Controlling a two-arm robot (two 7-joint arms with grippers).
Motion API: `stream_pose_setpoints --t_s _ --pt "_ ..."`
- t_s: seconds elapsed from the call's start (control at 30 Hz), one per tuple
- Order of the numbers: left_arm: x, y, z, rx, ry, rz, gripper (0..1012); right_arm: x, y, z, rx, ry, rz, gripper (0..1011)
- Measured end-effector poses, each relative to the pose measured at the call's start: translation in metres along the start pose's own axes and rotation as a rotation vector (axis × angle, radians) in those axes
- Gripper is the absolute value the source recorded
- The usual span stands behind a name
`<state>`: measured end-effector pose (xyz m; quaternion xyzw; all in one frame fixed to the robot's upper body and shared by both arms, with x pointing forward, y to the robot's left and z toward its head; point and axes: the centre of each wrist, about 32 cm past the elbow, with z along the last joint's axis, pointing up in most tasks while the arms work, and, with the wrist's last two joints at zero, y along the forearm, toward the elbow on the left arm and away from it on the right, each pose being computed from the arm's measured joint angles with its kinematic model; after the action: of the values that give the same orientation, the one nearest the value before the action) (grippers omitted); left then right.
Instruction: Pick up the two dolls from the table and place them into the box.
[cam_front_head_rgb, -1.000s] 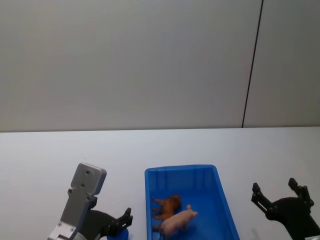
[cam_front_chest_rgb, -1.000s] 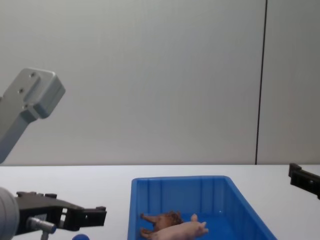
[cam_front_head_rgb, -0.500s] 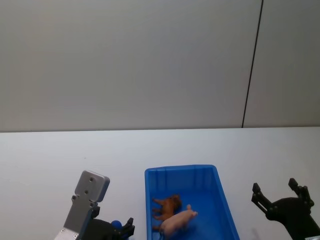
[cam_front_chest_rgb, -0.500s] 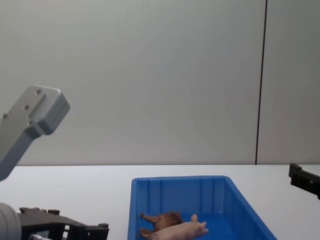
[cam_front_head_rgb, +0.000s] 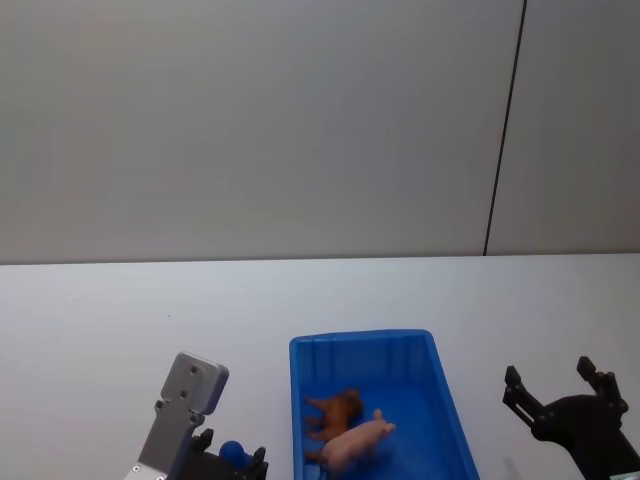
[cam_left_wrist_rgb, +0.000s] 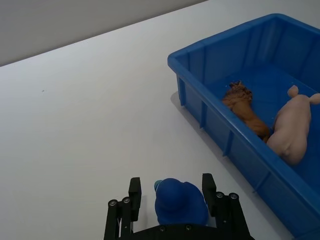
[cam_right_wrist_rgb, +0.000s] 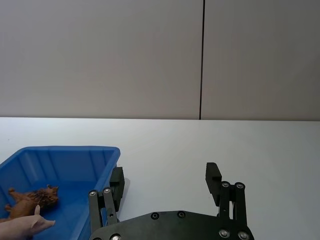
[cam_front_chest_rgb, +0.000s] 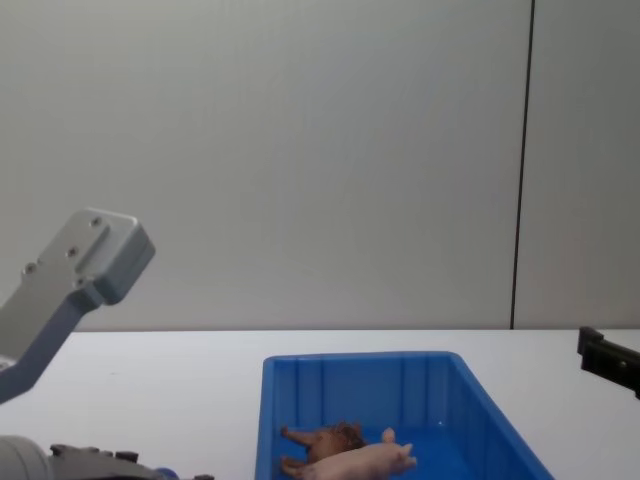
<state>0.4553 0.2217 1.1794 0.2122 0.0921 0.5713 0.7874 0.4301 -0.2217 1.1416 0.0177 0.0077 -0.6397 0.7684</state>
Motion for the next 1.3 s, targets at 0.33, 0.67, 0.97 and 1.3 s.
stream_pose_setpoints --t_s 0.33,0.67,0.97,1.3 --pt "0.0006 -0.0038 -0.0031 0.012 -0.006 0.008 508 0.0 0.0 0.0 0.0 0.0 0.0 1001" --pt "0.0022 -0.0048 -0.0037 -0.007 -0.01 0.013 301 0.0 0.0 0.0 0.0 0.0 0.0 1001" --pt "0.0042 -0.0024 0.0029 -0.076 -0.023 0.011 242 0.0 0.0 0.0 0.0 0.0 0.0 1001" --pt "0.0081 0.0024 0.0223 -0.214 -0.068 -0.024 196 0.0 0.0 0.0 0.0 0.0 0.0 1001"
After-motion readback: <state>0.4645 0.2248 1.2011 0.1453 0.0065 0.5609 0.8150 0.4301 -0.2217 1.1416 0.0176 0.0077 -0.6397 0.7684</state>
